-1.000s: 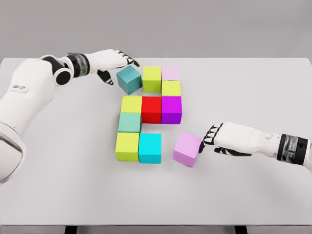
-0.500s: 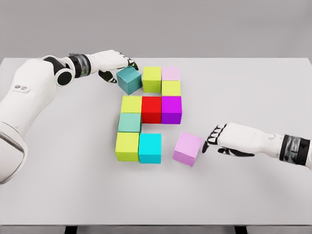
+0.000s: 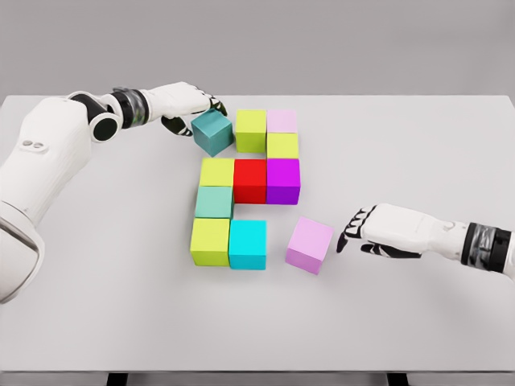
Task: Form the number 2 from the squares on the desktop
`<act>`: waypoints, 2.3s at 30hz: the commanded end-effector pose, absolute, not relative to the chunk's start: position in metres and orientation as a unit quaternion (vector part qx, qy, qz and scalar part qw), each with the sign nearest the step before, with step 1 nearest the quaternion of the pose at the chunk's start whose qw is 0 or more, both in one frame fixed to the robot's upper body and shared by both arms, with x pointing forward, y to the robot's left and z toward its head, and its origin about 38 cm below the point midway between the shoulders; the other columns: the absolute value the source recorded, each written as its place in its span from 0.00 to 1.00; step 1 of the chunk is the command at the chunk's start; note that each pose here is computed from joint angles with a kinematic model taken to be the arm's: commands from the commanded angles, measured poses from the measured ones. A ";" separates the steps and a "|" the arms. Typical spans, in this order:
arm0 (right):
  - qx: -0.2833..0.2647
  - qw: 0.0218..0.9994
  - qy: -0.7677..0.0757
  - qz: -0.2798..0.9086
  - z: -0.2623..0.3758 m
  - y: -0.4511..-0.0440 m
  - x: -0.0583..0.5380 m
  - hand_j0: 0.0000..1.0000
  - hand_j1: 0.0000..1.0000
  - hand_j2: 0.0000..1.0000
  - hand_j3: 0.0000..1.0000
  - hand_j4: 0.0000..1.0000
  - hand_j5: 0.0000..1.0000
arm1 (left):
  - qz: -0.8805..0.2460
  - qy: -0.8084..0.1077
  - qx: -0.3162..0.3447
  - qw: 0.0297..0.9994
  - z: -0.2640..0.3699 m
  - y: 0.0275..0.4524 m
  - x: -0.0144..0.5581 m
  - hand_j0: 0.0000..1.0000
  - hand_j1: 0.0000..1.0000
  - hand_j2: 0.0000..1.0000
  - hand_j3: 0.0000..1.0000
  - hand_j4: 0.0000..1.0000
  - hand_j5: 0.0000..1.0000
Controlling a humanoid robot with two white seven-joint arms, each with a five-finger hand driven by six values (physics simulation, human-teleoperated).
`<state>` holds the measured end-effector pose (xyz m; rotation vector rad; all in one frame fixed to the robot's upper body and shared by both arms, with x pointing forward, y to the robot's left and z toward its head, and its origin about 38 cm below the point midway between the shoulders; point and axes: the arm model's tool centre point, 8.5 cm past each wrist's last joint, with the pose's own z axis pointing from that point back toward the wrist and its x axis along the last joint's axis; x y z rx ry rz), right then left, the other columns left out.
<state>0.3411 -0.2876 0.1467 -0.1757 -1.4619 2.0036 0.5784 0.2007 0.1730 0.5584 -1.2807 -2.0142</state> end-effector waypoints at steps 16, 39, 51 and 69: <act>-0.060 0.321 -0.571 0.753 0.146 -0.277 0.344 0.57 0.57 0.57 0.57 0.57 0.57 | -0.766 -0.494 0.215 0.350 0.173 0.207 0.580 0.80 0.80 0.80 0.80 0.80 0.80; -0.068 0.306 -0.586 0.747 0.156 -0.263 0.360 0.57 0.57 0.57 0.57 0.57 0.57 | -0.757 -0.487 0.225 0.373 0.172 0.231 0.581 0.82 0.82 0.82 0.82 0.82 0.82; -0.071 0.317 -0.578 0.748 0.150 -0.266 0.373 0.57 0.57 0.57 0.57 0.57 0.57 | -0.751 -0.491 0.227 0.377 0.174 0.234 0.582 0.85 0.85 0.85 0.85 0.85 0.85; -0.056 0.330 -0.569 0.751 0.136 -0.267 0.370 0.57 0.57 0.57 0.57 0.57 0.57 | -0.747 -0.481 0.235 0.394 0.170 0.256 0.580 0.90 0.90 0.90 0.90 0.90 0.90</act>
